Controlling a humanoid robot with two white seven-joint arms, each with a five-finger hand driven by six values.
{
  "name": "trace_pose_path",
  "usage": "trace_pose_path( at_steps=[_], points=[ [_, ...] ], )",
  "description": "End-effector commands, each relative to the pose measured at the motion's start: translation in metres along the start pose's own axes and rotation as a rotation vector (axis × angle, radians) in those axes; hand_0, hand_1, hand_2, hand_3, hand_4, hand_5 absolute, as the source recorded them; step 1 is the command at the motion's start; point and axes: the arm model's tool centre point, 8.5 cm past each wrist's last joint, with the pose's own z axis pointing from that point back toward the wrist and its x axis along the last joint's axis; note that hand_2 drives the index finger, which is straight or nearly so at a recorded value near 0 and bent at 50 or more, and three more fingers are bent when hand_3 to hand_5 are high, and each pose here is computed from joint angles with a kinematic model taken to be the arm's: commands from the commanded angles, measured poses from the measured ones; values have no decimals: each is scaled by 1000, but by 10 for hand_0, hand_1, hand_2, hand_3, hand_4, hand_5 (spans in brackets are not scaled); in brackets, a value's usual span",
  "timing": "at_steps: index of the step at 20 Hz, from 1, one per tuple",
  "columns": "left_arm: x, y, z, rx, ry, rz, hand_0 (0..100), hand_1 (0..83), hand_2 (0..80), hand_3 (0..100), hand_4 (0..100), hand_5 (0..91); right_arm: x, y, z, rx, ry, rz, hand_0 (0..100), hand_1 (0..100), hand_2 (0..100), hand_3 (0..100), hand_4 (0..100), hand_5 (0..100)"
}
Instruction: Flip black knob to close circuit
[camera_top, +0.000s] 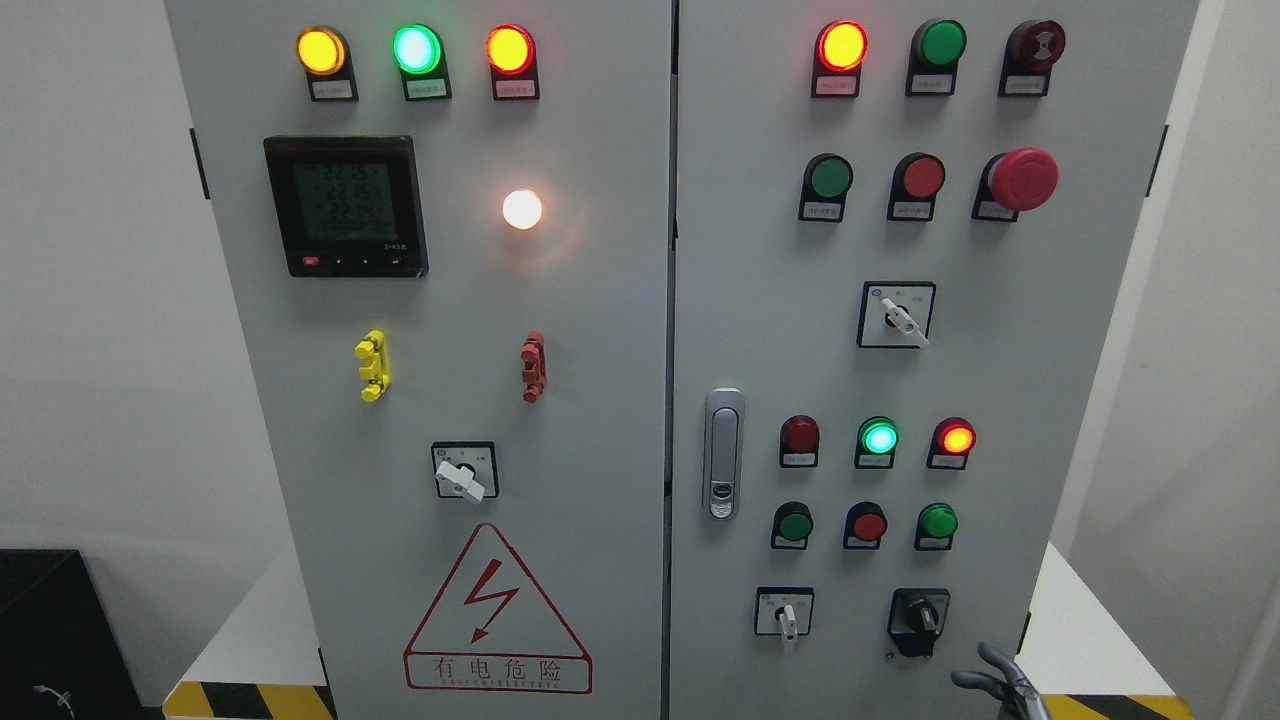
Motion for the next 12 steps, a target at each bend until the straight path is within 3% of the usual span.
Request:
trace_pose_path(
  at_steps=[1,2,6,12],
  points=[
    [-7,-1,2,-8,18,-44,0,0,0,0,0,0,9,8,14,51,-39,-145,0,120,24,136,43,0],
    [-7,-1,2,-8,20,-44,0,0,0,0,0,0,8,11,16,73,-40,-161,0,110,2,100,0,0],
    [-7,-1,2,-8,18,-44,0,0,0,0,0,0,6,16,21,133,-34,-215,0,87,0,0,0,0],
    [-7,-1,2,-8,18,-44,0,0,0,0,0,0,5,19,24,158,-29,-228,0,64,0,0,0,0]
  ],
)
